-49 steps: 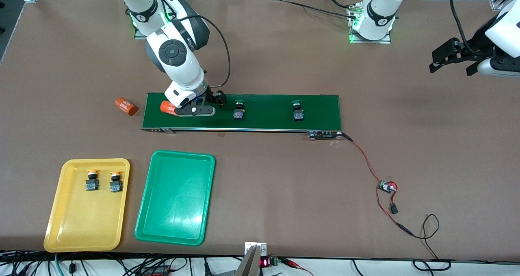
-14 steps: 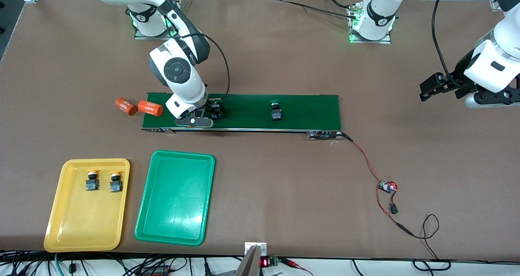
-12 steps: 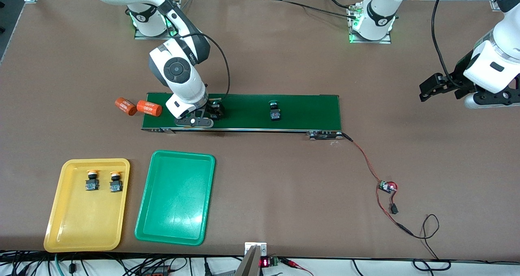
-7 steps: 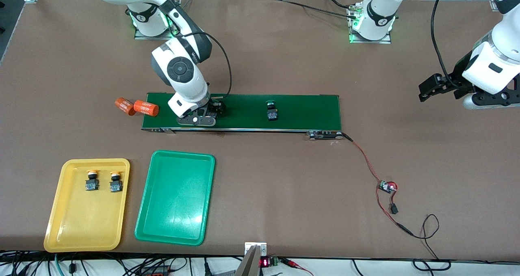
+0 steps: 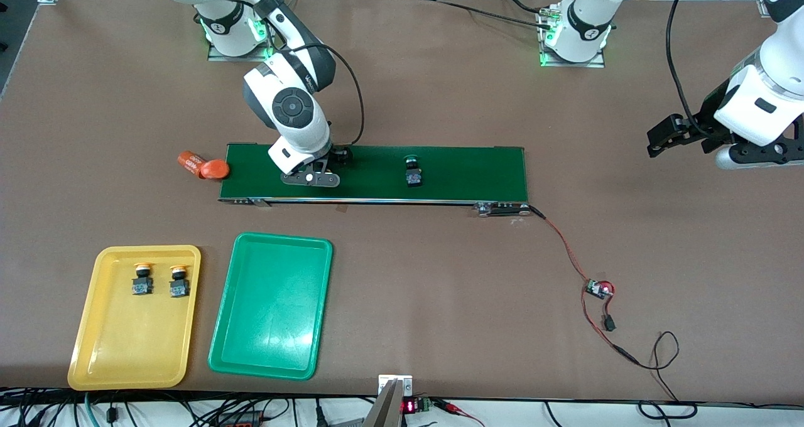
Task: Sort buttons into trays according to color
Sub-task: 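Lift the green-base button off the belt with the right gripper, then carry the button into the green tray and open the right gripper, then return the right gripper to the belt end, then grasp the next green-base button on the belt with the right gripper, then carry the button into the green tray and open the right gripper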
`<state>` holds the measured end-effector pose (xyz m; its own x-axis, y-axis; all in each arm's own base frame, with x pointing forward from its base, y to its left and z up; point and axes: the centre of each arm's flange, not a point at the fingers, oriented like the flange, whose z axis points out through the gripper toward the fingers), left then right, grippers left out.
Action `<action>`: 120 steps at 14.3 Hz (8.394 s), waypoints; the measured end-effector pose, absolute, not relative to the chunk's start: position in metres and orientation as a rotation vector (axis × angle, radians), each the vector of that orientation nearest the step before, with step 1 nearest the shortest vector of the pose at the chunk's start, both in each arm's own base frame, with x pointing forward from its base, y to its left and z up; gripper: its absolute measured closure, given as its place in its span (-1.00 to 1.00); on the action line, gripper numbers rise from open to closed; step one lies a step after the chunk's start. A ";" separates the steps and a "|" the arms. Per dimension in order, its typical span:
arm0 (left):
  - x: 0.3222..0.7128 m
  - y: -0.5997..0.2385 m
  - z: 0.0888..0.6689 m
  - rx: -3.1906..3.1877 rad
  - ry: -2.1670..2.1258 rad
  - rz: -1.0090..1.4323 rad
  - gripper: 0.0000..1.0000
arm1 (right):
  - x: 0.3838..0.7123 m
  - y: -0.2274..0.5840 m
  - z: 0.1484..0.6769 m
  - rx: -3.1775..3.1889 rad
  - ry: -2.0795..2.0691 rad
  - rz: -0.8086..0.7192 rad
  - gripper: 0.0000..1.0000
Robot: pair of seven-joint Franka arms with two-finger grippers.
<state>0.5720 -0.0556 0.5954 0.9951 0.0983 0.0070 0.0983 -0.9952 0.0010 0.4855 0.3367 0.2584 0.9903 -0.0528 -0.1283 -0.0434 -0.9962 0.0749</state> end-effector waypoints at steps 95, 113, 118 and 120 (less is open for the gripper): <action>0.570 -0.056 0.584 3.156 -0.145 0.090 -1.00 | 0.475 0.307 0.244 3.155 0.191 -0.034 -0.75; 0.570 -0.057 0.583 3.156 -0.148 0.087 -1.00 | 0.652 0.244 0.347 3.169 0.150 0.330 0.19; 0.570 -0.057 0.582 3.156 -0.148 0.084 -1.00 | 0.709 0.245 0.277 3.242 0.110 0.520 0.19; 0.570 -0.057 0.582 3.156 -0.148 0.082 -1.00 | 0.715 0.247 0.261 3.257 0.103 0.579 0.19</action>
<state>0.5699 -0.0572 0.5817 0.9943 -0.0939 0.0511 -0.0929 -0.9954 -0.0215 0.7149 0.2469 0.2613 0.9373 0.0315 0.3471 0.0899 -0.9841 -0.1534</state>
